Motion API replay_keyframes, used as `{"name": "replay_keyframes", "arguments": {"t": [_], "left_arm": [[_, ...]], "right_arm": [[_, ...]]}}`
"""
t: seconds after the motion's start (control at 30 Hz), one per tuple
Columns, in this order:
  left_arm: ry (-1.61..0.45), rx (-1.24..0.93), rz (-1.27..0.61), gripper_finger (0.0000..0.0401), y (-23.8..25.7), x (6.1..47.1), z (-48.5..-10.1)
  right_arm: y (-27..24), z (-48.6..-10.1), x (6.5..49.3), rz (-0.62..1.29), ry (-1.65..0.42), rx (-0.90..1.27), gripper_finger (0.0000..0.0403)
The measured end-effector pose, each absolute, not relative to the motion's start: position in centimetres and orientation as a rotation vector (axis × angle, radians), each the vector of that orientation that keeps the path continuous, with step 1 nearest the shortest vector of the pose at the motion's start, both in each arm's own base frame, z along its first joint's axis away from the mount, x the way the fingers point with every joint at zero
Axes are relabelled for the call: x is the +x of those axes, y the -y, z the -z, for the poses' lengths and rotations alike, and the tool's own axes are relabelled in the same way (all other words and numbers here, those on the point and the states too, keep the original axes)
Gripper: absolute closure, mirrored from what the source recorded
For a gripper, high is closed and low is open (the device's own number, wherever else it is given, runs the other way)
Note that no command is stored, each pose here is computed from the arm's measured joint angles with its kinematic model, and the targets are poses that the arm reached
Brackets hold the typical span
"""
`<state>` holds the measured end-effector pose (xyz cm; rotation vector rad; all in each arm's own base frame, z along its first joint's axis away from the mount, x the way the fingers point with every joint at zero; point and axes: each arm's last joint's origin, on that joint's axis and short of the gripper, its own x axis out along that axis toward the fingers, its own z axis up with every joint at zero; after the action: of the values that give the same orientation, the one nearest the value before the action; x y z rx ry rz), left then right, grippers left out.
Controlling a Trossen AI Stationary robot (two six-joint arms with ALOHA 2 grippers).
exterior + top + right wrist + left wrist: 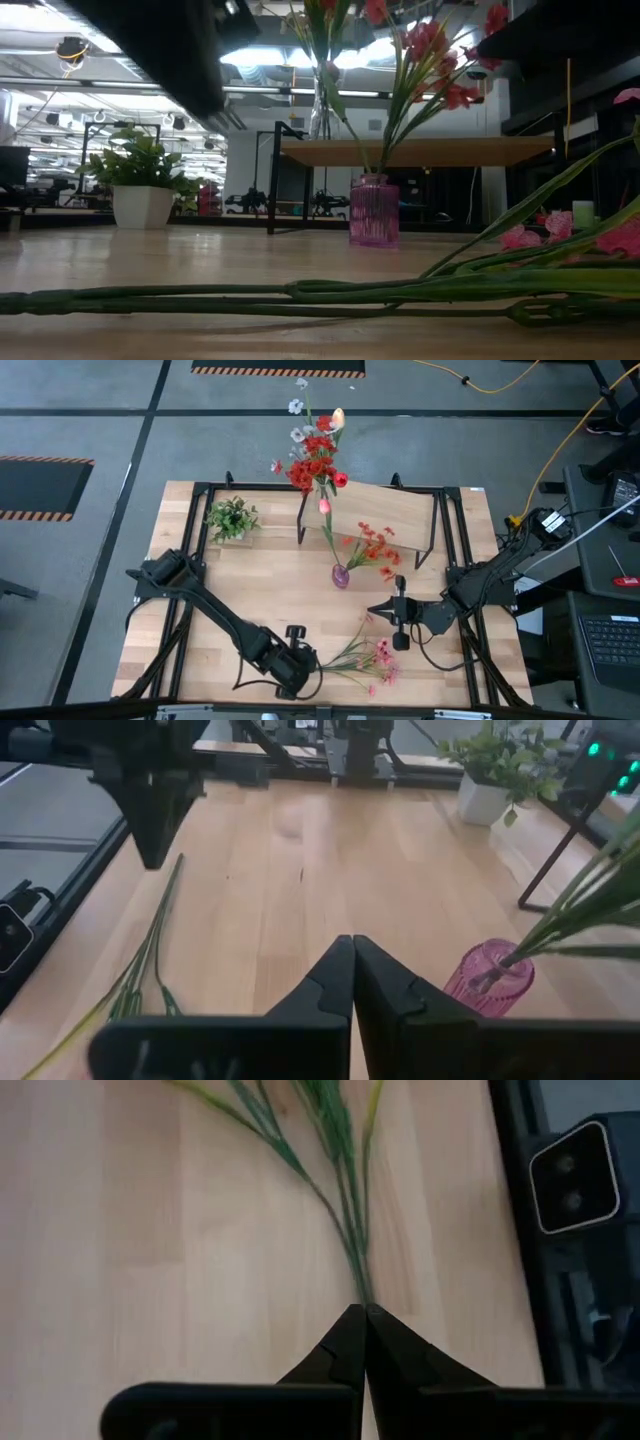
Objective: Pick and place flowers into a vace then onto a shelf
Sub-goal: Put the pink flowers into the purple vase
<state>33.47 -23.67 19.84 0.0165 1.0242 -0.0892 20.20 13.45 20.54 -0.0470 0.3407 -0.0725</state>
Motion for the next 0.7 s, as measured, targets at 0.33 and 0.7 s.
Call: {"name": "replay_keyframes", "arguments": {"t": [0.33, 0.7], "left_arm": [[-1.057, -0.03, 0.06, 0.0365, 24.2, 33.9, -18.0], [-1.002, 0.041, 0.013, 0.0268, 25.3, 32.7, -17.2]], "right_arm": [[-13.5, -20.7, 20.2, 0.069, -0.329, -0.045, 0.0392], [-13.5, -20.7, 20.3, 0.069, -0.327, -0.041, 0.0392]]}}
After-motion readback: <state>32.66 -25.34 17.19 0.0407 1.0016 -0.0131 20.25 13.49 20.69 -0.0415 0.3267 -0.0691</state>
